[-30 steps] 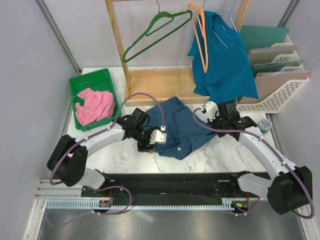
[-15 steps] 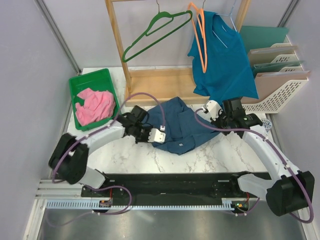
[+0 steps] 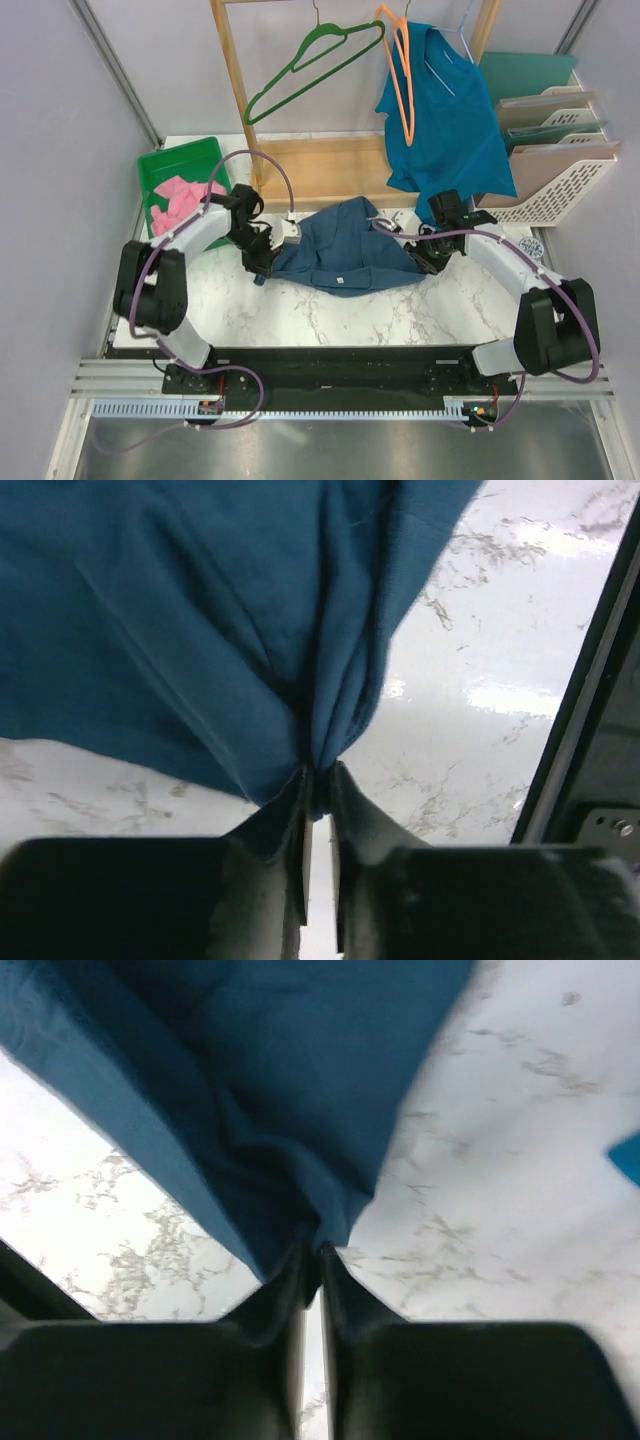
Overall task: Place the t-shirt on the hanger
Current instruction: Flatten out the T-shirt at the center of the board.
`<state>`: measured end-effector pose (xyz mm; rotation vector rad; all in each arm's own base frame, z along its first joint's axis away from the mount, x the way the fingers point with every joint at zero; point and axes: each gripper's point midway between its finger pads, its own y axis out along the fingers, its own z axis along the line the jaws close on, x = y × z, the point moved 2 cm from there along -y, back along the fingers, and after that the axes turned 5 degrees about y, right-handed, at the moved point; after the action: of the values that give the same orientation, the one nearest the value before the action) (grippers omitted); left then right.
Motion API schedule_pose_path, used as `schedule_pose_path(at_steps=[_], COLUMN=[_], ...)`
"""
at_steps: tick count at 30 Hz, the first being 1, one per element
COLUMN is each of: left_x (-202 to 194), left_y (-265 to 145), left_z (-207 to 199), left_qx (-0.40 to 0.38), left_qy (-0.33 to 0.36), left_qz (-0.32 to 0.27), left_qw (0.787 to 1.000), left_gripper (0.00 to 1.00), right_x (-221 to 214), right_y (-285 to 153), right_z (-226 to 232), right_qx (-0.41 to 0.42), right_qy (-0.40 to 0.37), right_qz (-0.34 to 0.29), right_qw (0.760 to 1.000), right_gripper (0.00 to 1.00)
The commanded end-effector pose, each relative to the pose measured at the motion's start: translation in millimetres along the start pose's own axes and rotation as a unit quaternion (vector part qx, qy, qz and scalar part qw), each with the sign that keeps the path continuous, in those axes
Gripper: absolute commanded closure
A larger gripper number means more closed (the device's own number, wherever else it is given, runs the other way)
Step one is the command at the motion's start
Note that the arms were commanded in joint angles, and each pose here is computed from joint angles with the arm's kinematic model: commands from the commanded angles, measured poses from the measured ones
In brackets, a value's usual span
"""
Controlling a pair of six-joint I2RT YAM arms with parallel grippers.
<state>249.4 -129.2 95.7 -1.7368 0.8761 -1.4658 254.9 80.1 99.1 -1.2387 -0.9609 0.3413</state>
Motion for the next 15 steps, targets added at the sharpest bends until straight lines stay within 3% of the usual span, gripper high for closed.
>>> schedule_pose_path(at_steps=[1, 3, 6, 8, 12, 15], left_x=[-1, 6, 20, 35, 52, 50], left_y=[0, -12, -22, -31, -4, 14], left_z=[21, 11, -12, -26, -56, -42], left_qx=[0.011, 0.017, 0.018, 0.031, 0.003, 0.036], left_qy=[-0.059, -0.037, 0.015, 0.062, 0.124, 0.140], left_qz=[-0.017, -0.040, -0.076, -0.099, -0.096, -0.086], left_qw=[0.998, 0.998, 0.997, 0.993, 0.988, 0.986], left_gripper=[0.73, 0.59, 0.38, 0.37, 0.36, 0.37], right_x=[14, 14, 12, 14, 21, 33], right_y=[0, -14, -38, -48, -42, -23], right_z=[-1, -8, -6, 12, 44, 52], right_qx=[0.038, 0.035, 0.031, 0.049, 0.098, 0.106], right_qy=[-0.033, -0.045, -0.107, -0.174, -0.237, -0.261], right_qz=[-0.034, -0.047, -0.082, -0.124, -0.176, -0.173], right_qw=[0.998, 0.997, 0.990, 0.976, 0.950, 0.944], right_gripper=[0.40, 0.27, 0.26, 0.27, 0.23, 0.23])
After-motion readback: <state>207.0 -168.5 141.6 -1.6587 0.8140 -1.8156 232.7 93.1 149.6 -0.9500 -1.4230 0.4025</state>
